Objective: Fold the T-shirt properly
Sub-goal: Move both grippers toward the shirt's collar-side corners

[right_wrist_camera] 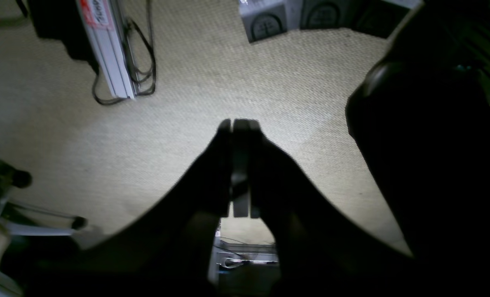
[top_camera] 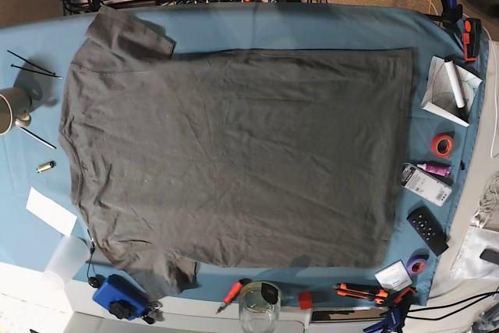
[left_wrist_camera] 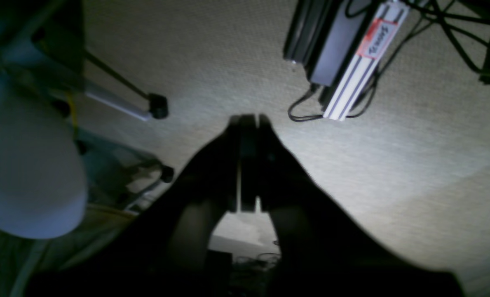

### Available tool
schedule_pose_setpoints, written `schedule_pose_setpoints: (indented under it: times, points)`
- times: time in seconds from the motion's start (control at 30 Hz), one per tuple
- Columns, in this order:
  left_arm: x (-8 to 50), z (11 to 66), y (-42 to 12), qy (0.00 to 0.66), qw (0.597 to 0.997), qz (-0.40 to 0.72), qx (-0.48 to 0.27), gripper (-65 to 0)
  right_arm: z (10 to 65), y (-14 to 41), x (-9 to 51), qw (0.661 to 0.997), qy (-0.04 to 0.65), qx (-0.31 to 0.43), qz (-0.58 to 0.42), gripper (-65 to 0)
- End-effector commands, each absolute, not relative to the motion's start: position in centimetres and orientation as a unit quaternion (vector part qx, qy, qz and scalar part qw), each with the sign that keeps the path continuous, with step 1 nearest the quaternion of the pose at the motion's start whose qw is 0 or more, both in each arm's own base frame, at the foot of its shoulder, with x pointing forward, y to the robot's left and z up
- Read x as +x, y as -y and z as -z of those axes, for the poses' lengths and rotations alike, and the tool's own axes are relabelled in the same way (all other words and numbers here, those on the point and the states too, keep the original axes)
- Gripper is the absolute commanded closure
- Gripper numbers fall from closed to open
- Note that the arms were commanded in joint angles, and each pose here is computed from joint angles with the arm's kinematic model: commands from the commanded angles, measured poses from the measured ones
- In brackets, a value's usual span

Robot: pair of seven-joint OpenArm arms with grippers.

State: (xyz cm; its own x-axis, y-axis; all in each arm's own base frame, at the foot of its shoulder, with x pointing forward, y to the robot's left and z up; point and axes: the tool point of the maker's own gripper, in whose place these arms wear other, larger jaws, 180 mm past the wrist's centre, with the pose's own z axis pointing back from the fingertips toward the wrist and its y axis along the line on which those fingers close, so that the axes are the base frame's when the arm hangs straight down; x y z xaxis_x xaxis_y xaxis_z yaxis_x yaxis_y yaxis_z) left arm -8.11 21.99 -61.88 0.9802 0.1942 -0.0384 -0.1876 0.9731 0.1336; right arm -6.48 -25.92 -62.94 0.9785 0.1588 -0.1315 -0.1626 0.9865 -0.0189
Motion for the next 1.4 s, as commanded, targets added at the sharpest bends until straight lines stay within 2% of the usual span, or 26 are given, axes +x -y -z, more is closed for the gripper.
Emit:
schedule_pose_setpoints:
  times: [0.0, 0.4, 0.7, 0.9, 1.07, 1.33, 1.37]
  points:
    - [-8.8, 61.3, -22.7, -0.024, 0.993, -0.094, 0.071, 0.0, 62.4, 26.9, -6.8, 0.994, -0.059, -0.021, -0.086, 0.0]
    - [-9.7, 55.3, -22.7, 0.037, 0.995, -0.066, 0.069, 0.0, 55.3, 25.5, -7.7, 0.988, 0.043, -0.023, -0.147, 0.0]
    - [-7.7, 48.9, -21.5, 0.102, 0.993, -0.034, 0.058, 0.0, 45.8, 26.9, -3.0, 0.972, 0.156, -0.067, -0.160, 0.0]
    - [-4.9, 44.6, -20.2, 0.146, 0.988, -0.018, 0.047, 0.0, 40.4, 26.2, 0.9, 0.968, 0.214, -0.057, -0.117, 0.0]
    - [-2.6, 42.0, -19.3, 0.183, 0.982, -0.011, 0.040, 0.0, 36.5, 25.2, 4.9, 0.950, 0.280, -0.070, -0.118, 0.0]
    - [-0.6, 40.0, -18.7, 0.204, 0.978, -0.002, 0.036, 0.0, 32.7, 22.9, 7.7, 0.938, 0.310, -0.070, -0.140, 0.0]
    - [-0.5, 39.9, -18.6, 0.206, 0.978, -0.001, 0.036, 0.0, 32.4, 22.8, 8.0, 0.936, 0.314, -0.071, -0.143, -2.0]
